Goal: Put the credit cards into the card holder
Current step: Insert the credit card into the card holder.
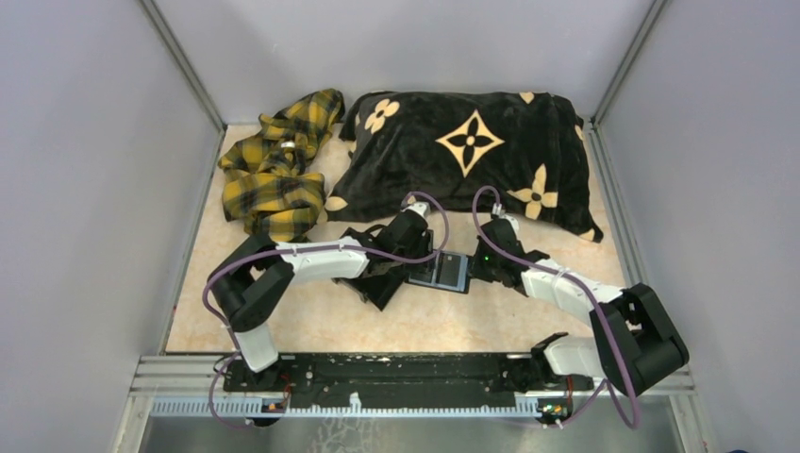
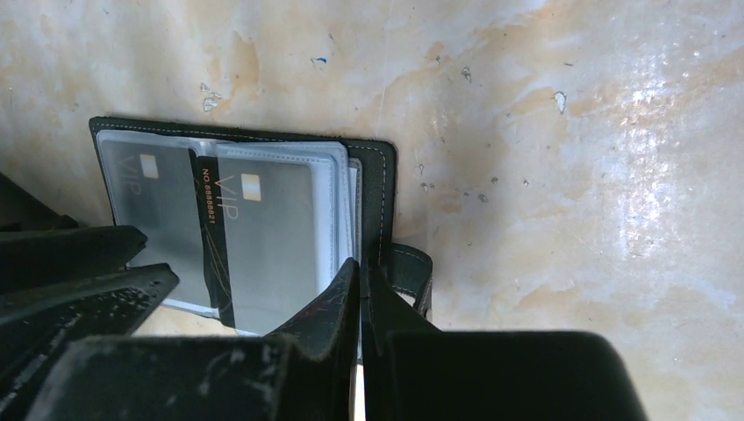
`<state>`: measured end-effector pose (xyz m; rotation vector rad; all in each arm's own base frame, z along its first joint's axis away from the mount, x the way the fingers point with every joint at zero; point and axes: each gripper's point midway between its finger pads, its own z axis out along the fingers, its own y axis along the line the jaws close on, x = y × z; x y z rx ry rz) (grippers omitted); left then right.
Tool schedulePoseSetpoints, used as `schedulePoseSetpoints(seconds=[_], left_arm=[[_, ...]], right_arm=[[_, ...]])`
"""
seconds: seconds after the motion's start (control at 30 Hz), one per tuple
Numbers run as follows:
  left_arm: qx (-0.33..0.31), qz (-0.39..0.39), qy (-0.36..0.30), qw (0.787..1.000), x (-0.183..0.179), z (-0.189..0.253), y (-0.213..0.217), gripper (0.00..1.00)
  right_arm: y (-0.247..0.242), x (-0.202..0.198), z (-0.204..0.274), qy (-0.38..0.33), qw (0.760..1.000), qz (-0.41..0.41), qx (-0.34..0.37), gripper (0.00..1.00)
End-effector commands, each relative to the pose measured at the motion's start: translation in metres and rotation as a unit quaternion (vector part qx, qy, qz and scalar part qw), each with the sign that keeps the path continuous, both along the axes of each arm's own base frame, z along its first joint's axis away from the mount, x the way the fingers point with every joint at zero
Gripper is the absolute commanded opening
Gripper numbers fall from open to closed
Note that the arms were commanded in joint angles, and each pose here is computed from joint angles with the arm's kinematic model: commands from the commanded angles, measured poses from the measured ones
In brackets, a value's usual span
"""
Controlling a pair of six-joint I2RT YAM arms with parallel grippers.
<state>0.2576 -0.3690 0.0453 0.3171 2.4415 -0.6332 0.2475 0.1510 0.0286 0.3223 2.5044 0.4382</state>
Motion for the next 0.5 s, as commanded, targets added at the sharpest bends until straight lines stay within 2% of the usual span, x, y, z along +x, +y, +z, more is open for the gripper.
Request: schedulePoseSetpoints(seconds=[0.0, 0.3, 0.47], left_arm=[[-0.008, 0.02, -0.028, 0.999, 0.014, 0.015, 0.009, 0.41], [0.012, 0.001, -0.019, 1.0, 0.016, 0.002, 0.005, 0.15], [0.017, -0.02, -0.004, 1.0, 0.011, -0.007, -0.001, 0.09]], right_arm=[[0.002, 0.005, -0.001, -0.012, 1.0, -0.004, 0.003, 0.01], [-0.002, 0.0, -0.007, -0.005, 1.0, -0.008, -0.003, 0.0], [-0.002, 0.0, -0.008, -0.005, 1.0, -0.008, -0.004, 0.0]])
